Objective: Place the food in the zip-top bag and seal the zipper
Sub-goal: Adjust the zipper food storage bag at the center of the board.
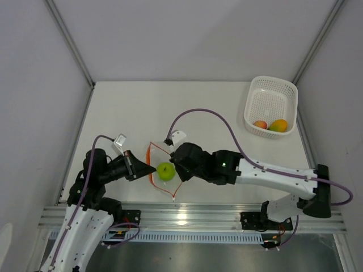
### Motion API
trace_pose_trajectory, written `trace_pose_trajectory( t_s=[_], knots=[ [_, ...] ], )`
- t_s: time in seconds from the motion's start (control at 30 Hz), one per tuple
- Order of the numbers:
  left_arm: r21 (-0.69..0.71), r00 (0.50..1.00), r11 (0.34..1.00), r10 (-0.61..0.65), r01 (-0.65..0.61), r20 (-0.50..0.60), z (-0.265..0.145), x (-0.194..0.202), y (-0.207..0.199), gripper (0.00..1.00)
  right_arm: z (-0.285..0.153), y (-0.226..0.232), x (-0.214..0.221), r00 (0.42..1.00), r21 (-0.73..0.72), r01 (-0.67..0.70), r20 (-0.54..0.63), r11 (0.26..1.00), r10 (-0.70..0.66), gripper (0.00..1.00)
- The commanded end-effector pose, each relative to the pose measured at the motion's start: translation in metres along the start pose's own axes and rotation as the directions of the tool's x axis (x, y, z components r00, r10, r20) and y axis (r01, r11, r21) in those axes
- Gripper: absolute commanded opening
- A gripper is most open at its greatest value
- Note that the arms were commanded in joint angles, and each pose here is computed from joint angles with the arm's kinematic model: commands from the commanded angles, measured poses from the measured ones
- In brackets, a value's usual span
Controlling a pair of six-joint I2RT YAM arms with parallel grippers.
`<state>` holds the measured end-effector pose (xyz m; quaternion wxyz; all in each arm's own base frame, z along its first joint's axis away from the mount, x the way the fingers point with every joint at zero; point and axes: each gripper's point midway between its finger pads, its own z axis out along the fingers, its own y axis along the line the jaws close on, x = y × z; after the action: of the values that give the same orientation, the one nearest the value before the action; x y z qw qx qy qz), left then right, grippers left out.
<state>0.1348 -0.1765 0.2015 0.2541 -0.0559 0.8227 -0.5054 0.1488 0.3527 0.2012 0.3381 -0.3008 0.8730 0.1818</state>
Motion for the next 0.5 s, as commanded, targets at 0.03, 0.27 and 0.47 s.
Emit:
trace_pose_trajectory(
  t_s=[0.03,0.27,0.47],
  knots=[
    [0.004,0.995,0.998,0.067,-0.068,0.074,-0.002,-0.013,-0.005,0.01,-0.044,-0.003,-0.055,0.966,-0.087,-0.047,0.248,0.995,0.068,0.0],
    [0.023,0.999,0.999,0.045,-0.046,0.017,0.003,-0.003,-0.001,0.01,-0.018,-0.015,-0.029,0.982,-0.123,-0.124,0.126,0.985,0.139,0.0],
    [-0.006,0.998,0.999,0.053,-0.052,0.027,0.0,-0.01,-0.004,0.01,-0.013,-0.024,-0.03,0.971,-0.214,-0.207,0.072,0.955,0.227,0.18]
  ],
)
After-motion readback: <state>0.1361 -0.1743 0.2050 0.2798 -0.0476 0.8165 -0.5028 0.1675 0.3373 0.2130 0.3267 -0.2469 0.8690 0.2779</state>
